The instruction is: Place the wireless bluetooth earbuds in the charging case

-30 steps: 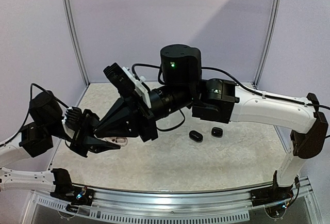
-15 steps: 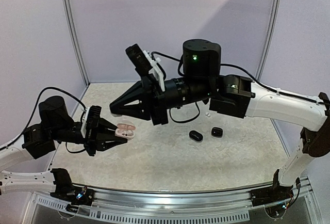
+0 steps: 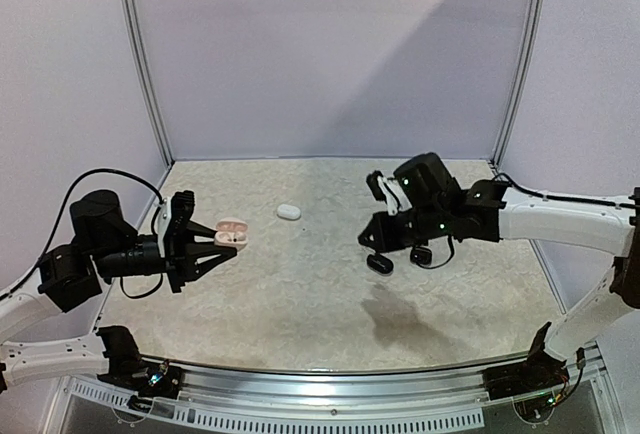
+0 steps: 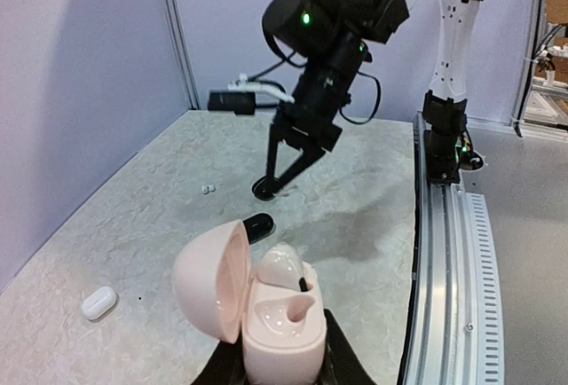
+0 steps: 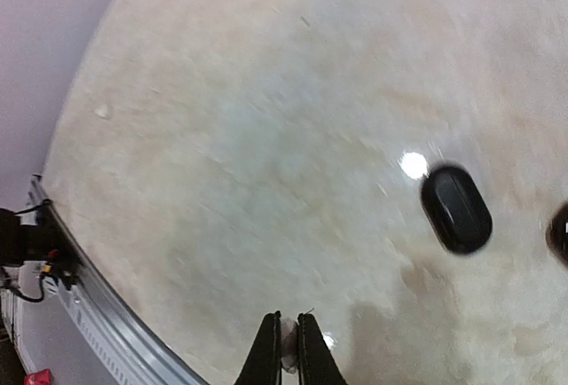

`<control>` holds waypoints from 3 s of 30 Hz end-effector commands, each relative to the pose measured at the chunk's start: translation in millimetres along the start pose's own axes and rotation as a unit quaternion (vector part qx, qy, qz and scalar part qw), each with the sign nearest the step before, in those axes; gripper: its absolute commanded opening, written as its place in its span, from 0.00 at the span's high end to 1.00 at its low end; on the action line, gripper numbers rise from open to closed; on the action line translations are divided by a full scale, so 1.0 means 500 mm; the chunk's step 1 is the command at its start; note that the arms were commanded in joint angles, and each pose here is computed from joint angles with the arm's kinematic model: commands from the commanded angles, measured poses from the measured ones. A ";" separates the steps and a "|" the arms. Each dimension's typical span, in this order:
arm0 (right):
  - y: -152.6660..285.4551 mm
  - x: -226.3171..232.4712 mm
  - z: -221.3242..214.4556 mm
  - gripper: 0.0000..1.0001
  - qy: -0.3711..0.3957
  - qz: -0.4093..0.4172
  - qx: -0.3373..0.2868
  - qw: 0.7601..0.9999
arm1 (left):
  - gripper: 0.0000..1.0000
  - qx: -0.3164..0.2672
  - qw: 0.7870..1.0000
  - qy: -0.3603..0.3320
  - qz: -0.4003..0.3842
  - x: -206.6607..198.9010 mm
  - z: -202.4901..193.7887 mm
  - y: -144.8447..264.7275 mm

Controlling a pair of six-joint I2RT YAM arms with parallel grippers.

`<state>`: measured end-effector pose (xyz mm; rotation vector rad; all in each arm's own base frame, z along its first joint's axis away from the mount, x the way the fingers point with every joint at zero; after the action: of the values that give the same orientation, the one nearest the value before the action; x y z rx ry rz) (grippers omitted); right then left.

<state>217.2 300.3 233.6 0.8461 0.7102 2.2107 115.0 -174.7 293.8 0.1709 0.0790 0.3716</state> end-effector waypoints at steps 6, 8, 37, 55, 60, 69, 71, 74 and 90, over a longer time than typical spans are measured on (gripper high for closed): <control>-0.108 -0.102 -0.158 1.00 -0.129 -0.112 0.152 0.973 | 1.00 0.005 1.000 0.006 0.004 0.005 -0.009 0.001; -0.130 -0.109 -0.174 1.00 -0.134 -0.111 0.171 0.970 | 1.00 0.003 1.000 0.005 0.004 0.004 -0.008 0.002; -0.191 -0.224 -0.292 0.72 -0.326 -0.111 0.171 0.923 | 1.00 -0.005 1.000 0.020 0.004 0.003 -0.020 0.012; -0.105 -0.102 -0.110 0.53 -0.093 -0.199 0.183 0.958 | 1.00 -0.010 1.000 0.017 -0.006 -0.003 -0.025 0.018; -0.150 -0.044 -0.096 0.41 -0.011 -0.209 0.223 0.952 | 1.00 -0.013 1.000 0.018 -0.007 -0.003 -0.025 0.019; -0.224 -0.047 -0.104 0.27 0.037 -0.241 0.291 0.925 | 1.00 -0.011 1.000 0.017 -0.007 -0.005 -0.027 0.022; -0.236 -0.048 -0.107 0.27 0.046 -0.236 0.296 0.925 | 1.00 -0.012 1.000 0.017 -0.009 -0.005 -0.028 0.022; -0.257 -0.046 -0.116 0.30 0.057 -0.217 0.302 0.926 | 1.00 -0.013 1.000 0.017 -0.011 -0.005 -0.027 0.021; -0.289 -0.084 -0.139 0.47 0.071 -0.180 0.330 0.924 | 1.00 -0.010 1.000 0.015 -0.014 -0.005 -0.026 0.019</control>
<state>244.2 348.0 93.8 0.7537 1.5594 1.7081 105.8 -165.3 287.2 0.1376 0.0972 0.3455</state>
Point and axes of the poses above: each gripper's point midway between its finger pads, its own y axis back along the fingers, its own x axis along the line the jaws close on, z = x × y, the point moved 8 cm from there along y, back along the fingers, and after that the axes turned 8 degrees about y, right-handed, at the moved point
